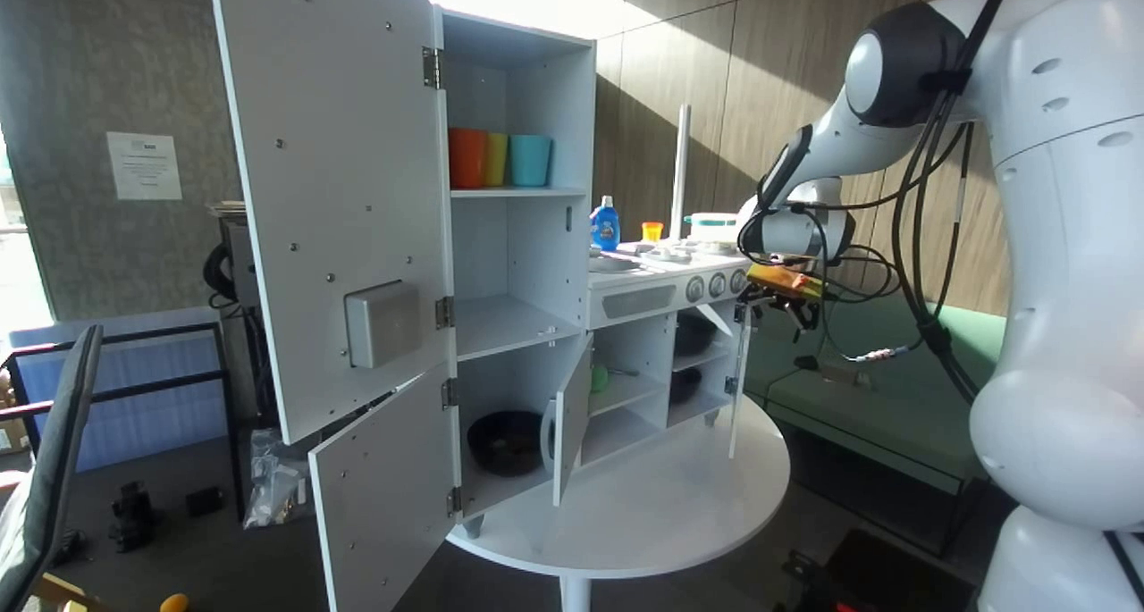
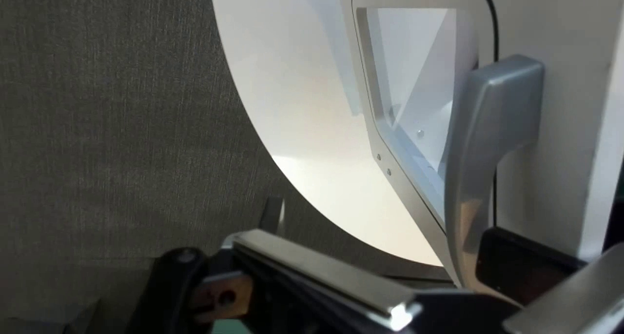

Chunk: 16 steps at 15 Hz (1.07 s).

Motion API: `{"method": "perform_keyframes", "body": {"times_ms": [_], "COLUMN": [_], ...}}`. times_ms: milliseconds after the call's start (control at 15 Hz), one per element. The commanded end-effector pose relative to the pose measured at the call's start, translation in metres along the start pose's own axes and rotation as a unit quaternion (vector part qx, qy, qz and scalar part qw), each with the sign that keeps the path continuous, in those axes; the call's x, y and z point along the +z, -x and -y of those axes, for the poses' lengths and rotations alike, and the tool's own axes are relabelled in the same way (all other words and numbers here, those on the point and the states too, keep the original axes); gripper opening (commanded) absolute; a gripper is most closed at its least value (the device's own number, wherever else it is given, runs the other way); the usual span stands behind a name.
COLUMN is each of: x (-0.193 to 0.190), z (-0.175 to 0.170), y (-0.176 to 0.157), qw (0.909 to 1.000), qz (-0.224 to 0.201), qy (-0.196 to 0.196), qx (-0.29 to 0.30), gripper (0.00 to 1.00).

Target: Open the cupboard doors

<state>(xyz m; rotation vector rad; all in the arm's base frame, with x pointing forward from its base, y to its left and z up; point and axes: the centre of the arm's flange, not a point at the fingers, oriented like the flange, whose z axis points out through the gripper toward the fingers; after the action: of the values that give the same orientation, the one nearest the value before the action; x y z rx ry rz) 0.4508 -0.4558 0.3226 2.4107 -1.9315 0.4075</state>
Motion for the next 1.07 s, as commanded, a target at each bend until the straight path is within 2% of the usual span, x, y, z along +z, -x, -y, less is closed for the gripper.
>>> {"method": "perform_keyframes", "body": {"times_ms": [0, 333, 667, 733, 867, 1000], "x": [-0.007, -0.039, -0.076, -0.082, -0.09, -0.096], "z": [-0.014, -0.028, -0.032, -0.035, -0.044, -0.053], "y": [-0.019, -0.02, -0.006, -0.001, 0.009, 0.016], "qw": [0.9987, 0.9948, 0.9833, 0.9821, 0.9824, 0.9791], "qz": [-0.038, -0.1, -0.181, -0.187, -0.17, -0.15], "qy": [0.027, 0.012, -0.021, -0.022, 0.007, 0.031], "qx": [0.021, 0.019, 0.002, -0.01, -0.077, -0.133], "gripper": [1.0, 1.0, 1.0, 1.0, 1.0, 1.0]}}
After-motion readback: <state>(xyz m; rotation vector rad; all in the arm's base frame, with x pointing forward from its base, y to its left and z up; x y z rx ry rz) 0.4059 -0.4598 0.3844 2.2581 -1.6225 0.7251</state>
